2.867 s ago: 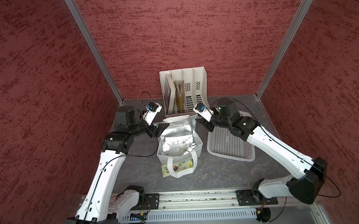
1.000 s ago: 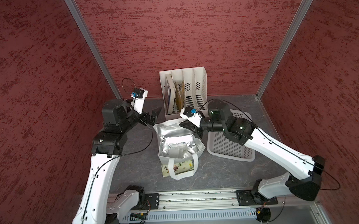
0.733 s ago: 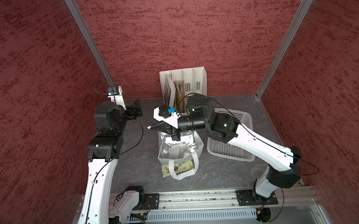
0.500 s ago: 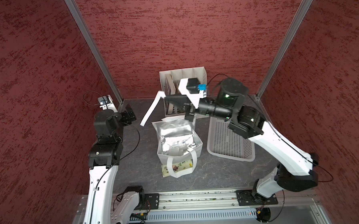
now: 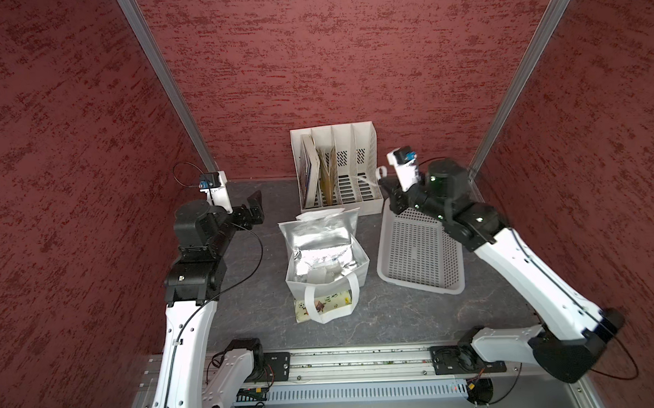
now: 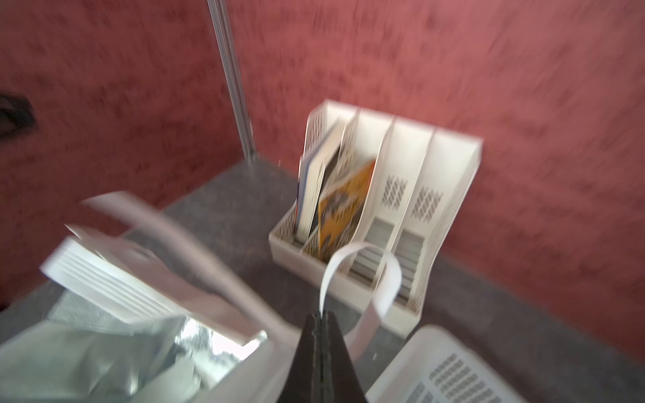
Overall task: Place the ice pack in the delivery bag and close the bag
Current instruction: Place the adhesive seal at the center of the board, then close the delivery bag at the center of the board.
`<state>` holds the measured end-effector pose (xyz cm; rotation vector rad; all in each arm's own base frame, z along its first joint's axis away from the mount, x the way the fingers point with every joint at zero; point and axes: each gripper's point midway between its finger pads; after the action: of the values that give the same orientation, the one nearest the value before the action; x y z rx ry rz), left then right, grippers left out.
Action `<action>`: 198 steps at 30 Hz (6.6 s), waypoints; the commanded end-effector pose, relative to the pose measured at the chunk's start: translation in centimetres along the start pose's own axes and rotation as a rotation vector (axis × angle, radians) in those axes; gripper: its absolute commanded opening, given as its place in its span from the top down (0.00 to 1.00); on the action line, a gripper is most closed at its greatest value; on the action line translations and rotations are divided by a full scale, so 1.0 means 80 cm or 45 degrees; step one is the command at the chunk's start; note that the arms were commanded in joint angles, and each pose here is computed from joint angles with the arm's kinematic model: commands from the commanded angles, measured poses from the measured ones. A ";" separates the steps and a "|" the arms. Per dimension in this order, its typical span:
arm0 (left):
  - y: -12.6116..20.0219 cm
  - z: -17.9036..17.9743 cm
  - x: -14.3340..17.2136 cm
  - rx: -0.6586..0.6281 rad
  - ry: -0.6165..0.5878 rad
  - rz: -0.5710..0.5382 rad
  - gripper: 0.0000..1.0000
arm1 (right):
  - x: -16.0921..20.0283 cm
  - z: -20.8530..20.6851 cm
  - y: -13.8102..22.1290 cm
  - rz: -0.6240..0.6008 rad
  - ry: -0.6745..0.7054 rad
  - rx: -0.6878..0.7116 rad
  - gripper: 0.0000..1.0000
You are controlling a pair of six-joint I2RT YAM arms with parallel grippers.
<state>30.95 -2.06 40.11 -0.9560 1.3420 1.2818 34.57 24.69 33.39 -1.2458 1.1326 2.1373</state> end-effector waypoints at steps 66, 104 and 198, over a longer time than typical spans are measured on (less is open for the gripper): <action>-0.003 -0.183 0.135 1.190 -0.651 0.539 1.00 | 0.098 0.074 -0.049 -0.011 0.062 -0.548 1.00; -0.023 -0.241 0.133 1.552 -0.304 0.589 1.00 | 0.140 0.016 -0.040 0.012 -0.556 -0.120 1.00; 0.044 -0.230 0.197 1.751 -0.450 0.277 0.96 | 0.162 0.021 -0.016 0.006 0.130 -0.269 0.02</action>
<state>23.63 -17.28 21.57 0.3579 1.6630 0.5144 26.50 27.14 22.97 -1.3746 0.8641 2.3647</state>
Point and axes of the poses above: each gripper's point midway between its finger pads, its own y axis back along the fingers, its own z axis along the line the jaws close on, x = y × z, and after that the axes turned 12 degrees about -y, right-handed
